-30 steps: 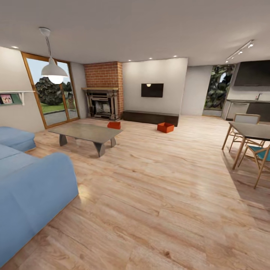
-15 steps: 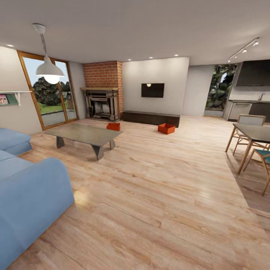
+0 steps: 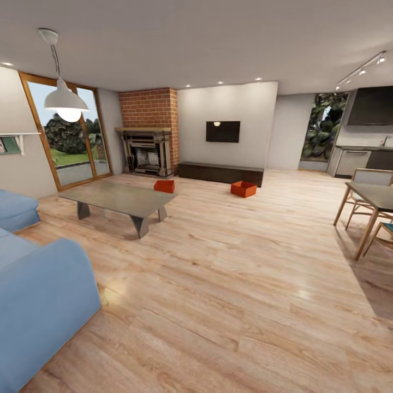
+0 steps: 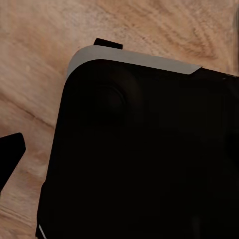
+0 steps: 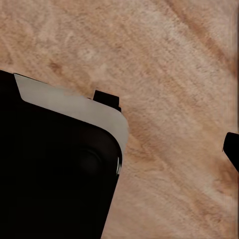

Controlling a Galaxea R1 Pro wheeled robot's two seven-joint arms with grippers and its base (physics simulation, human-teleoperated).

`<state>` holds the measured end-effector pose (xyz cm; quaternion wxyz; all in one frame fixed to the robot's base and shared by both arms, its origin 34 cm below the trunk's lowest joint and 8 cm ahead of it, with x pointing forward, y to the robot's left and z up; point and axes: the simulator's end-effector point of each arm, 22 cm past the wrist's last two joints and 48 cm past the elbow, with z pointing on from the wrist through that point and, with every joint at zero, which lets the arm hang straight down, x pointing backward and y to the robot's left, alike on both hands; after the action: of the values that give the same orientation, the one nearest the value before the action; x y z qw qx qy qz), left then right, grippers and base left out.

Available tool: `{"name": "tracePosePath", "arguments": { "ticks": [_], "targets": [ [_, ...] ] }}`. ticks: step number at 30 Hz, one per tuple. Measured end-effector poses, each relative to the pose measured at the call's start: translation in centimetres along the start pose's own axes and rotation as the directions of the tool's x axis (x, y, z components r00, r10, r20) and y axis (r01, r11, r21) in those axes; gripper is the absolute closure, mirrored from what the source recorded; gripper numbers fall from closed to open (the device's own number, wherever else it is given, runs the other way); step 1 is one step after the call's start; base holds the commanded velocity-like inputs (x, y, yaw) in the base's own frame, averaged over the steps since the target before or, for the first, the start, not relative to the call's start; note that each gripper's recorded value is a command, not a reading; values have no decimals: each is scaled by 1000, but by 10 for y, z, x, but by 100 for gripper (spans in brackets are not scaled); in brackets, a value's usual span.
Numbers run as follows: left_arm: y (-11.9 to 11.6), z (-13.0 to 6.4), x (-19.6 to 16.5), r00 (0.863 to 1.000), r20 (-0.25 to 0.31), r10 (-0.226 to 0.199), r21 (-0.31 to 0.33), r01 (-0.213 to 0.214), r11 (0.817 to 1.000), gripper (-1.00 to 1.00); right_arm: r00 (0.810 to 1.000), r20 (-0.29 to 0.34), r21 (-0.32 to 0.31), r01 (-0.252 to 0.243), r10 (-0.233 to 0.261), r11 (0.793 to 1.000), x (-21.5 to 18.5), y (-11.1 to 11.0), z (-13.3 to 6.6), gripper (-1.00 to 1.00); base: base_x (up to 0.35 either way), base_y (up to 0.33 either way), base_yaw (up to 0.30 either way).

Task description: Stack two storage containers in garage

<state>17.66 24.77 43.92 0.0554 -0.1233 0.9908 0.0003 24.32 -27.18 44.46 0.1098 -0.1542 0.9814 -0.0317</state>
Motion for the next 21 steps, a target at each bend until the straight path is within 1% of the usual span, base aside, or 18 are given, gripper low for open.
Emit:
{"name": "tracePosePath", "arguments": {
  "ticks": [21],
  "targets": [
    [-3, 0, 1, 1000, -1, 6, 5, -6, 1000, -100, 1000, 0, 0, 0, 0, 1000, 0, 0, 0, -100, 326, 0, 0]
  ]
}}
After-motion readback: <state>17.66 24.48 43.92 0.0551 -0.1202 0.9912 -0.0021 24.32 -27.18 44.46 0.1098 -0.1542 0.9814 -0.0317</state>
